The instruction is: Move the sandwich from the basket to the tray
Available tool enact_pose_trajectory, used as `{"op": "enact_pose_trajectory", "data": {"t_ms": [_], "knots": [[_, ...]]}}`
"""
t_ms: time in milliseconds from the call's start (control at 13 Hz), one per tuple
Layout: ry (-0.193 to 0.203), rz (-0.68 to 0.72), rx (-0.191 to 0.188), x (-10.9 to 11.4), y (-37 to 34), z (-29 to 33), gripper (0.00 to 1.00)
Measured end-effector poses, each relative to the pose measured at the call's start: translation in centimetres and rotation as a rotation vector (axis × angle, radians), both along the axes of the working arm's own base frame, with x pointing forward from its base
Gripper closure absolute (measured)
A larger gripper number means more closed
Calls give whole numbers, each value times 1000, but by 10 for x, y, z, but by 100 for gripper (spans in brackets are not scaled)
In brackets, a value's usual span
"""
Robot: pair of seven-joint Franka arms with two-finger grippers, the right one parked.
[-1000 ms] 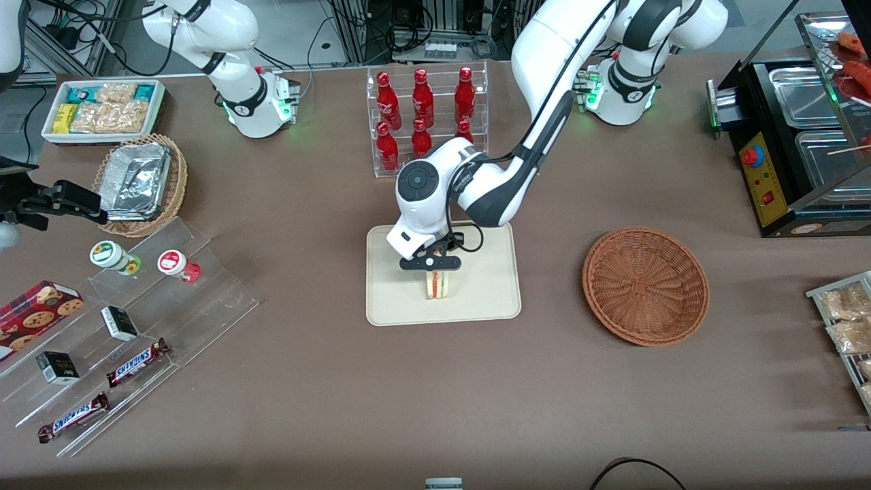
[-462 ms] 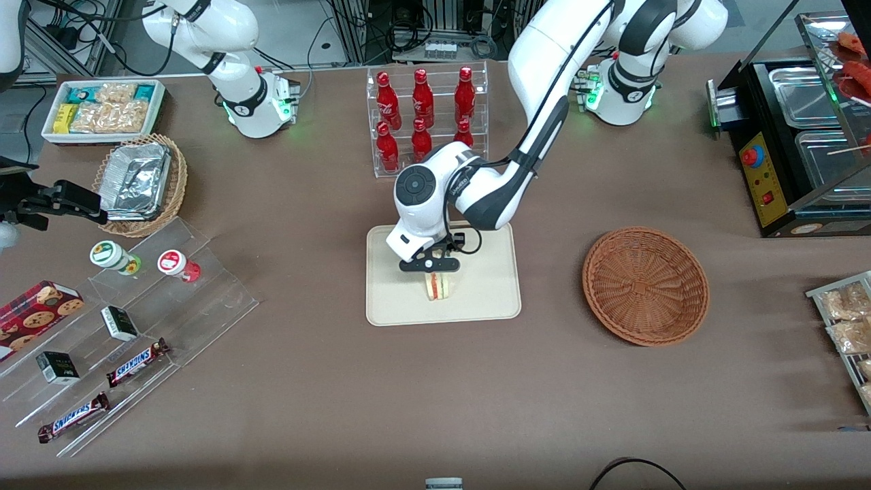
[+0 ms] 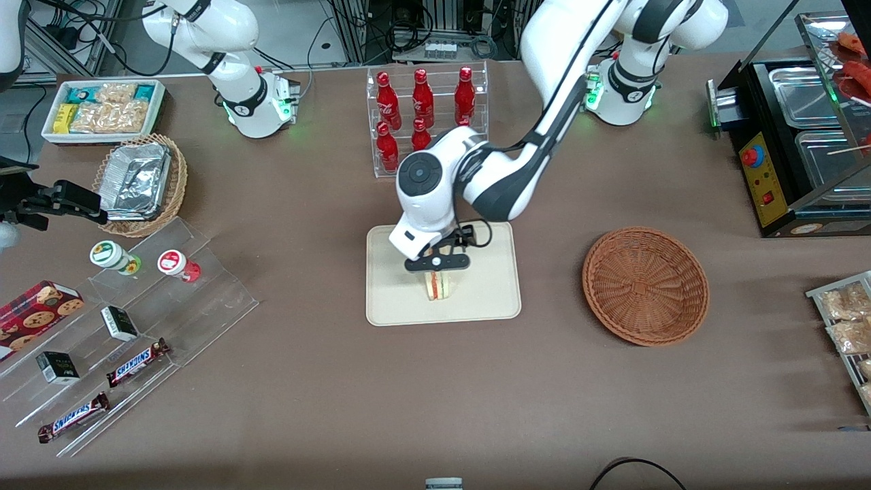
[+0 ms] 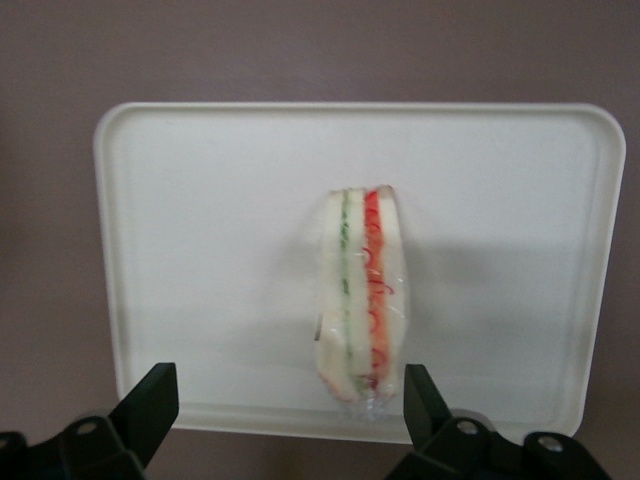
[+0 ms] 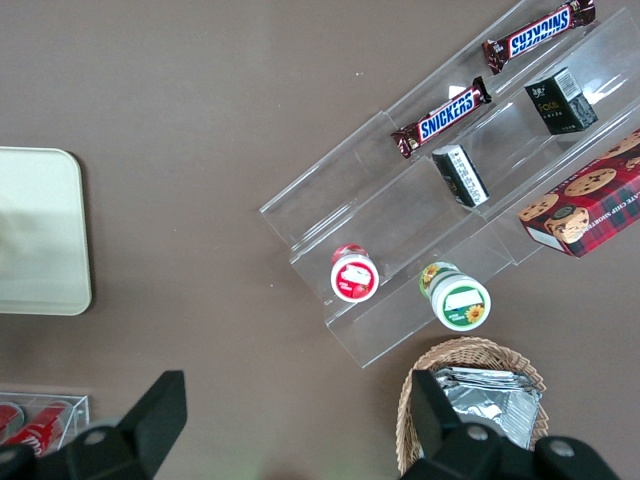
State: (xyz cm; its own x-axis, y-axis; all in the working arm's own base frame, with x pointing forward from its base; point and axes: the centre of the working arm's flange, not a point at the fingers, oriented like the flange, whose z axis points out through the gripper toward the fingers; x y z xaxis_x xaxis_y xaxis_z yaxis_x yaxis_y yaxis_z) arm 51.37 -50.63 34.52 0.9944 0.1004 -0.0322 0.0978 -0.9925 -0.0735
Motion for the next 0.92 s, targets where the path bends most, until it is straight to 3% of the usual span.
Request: {"op": "enact_pose_trajectory", "data": {"t_ms": [538,923], "knots": [[63,270,51,52,161,140,0],[70,306,35,44,250,185,0]]}}
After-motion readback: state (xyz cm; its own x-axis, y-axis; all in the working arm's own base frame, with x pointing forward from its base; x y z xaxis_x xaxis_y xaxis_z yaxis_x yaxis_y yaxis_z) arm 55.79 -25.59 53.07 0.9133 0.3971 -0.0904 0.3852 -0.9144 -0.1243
